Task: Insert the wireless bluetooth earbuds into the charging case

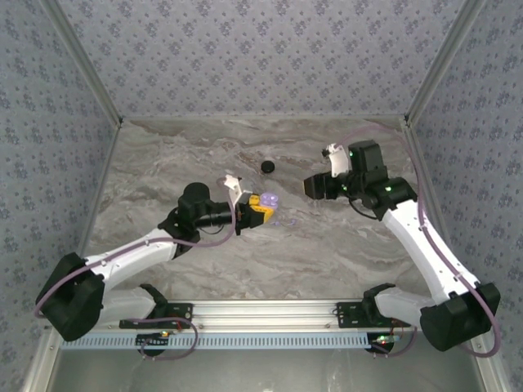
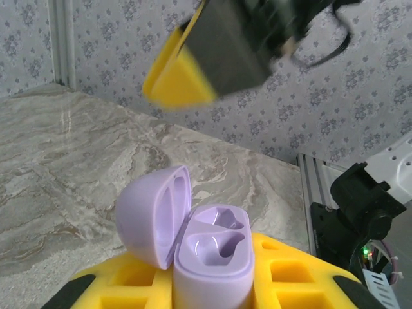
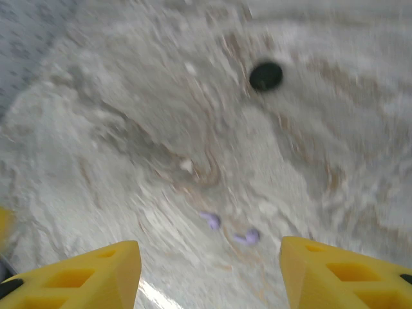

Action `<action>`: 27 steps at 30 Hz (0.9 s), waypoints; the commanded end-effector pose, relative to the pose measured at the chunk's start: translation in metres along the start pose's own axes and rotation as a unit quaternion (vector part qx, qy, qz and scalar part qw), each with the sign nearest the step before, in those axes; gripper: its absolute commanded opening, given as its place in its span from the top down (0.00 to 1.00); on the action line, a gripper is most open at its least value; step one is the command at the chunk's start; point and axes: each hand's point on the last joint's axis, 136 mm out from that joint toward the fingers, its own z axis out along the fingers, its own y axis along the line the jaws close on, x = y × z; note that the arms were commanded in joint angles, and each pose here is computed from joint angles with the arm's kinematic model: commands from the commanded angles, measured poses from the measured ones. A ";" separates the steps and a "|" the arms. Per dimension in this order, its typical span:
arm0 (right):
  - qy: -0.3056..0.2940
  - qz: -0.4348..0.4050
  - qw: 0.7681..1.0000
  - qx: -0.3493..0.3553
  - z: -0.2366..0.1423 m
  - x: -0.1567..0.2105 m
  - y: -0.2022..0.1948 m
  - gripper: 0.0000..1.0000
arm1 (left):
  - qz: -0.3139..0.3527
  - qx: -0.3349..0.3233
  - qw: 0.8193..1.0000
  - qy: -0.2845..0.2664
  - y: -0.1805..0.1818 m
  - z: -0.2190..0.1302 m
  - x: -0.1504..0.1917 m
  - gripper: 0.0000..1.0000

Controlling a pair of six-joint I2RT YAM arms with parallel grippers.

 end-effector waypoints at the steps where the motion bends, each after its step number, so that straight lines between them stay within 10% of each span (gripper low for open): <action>1: 0.078 0.066 0.995 0.019 0.022 0.050 -0.019 0.40 | 0.042 0.012 0.997 -0.059 -0.020 -0.009 -0.033 0.77; 12: 0.152 0.157 0.976 -0.005 0.081 0.109 -0.032 0.45 | 0.060 0.011 0.996 -0.067 -0.034 -0.016 -0.029 0.77; 27: 0.218 0.172 0.960 0.022 0.127 0.139 -0.039 0.79 | 0.054 -0.016 0.996 -0.065 -0.031 -0.026 -0.025 0.77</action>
